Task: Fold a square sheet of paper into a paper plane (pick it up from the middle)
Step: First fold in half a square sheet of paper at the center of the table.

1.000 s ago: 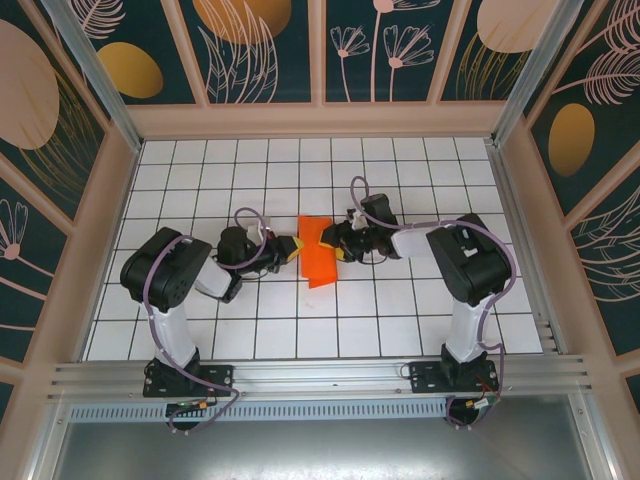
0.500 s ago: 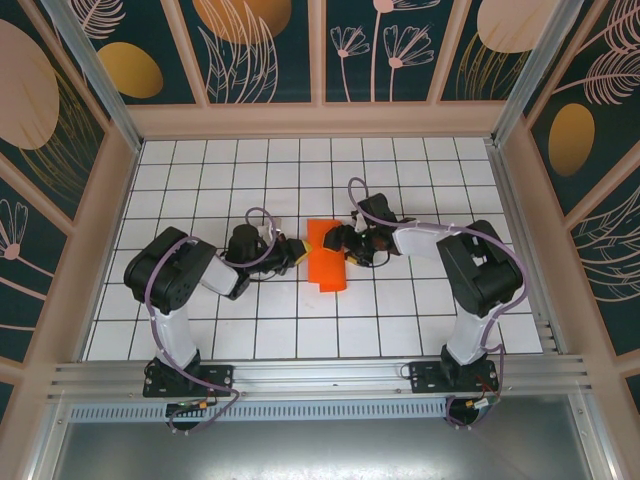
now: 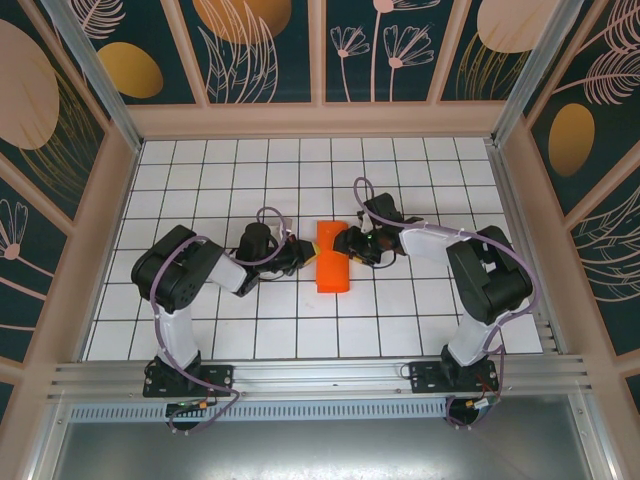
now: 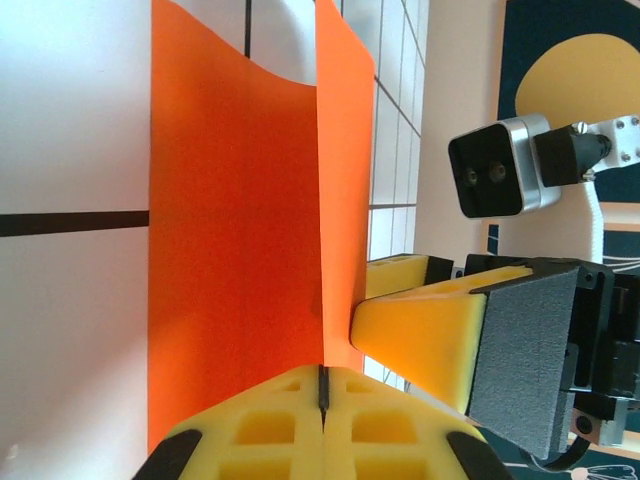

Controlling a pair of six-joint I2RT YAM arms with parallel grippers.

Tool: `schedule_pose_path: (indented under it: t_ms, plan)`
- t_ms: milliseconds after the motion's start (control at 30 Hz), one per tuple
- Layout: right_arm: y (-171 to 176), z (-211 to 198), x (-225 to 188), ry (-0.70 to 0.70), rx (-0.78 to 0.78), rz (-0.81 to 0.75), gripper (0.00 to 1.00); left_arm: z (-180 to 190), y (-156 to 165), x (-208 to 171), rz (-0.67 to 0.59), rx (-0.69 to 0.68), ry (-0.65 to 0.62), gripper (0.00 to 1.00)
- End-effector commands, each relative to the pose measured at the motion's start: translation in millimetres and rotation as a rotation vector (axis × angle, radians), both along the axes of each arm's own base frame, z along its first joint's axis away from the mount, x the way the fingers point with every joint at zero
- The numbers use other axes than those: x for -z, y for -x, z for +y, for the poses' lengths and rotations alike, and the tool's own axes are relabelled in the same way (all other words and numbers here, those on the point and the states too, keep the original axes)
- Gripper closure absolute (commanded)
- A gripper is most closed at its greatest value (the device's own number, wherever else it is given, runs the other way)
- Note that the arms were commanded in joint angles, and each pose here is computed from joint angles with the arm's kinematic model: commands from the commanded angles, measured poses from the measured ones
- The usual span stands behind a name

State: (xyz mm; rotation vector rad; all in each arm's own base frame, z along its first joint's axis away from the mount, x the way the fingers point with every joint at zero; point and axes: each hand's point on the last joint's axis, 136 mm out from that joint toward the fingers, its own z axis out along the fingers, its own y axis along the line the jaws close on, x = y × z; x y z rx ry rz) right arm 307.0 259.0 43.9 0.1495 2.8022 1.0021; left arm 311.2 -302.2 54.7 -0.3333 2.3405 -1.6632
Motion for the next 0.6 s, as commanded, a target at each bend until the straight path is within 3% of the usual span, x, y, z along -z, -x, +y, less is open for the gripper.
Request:
schedule_pose_path:
  t_ms: [0, 267, 567]
  plan:
    - [7.5, -10.2, 17.0, 0.061, -0.004, 0.039, 0.48, -0.6, -2.3, 9.3, 0.001, -0.004, -0.039, 1.0]
    - [11.8, -17.7, 37.2, 0.115, -0.009, 0.071, 0.5, 0.7, -3.3, 13.6, 0.018, -0.014, -0.06, 0.98]
    - [14.6, -33.2, 63.9, 0.226, 0.001, 0.109, 0.58, 16.1, -21.6, 2.4, -0.026, -0.067, -0.265, 0.57]
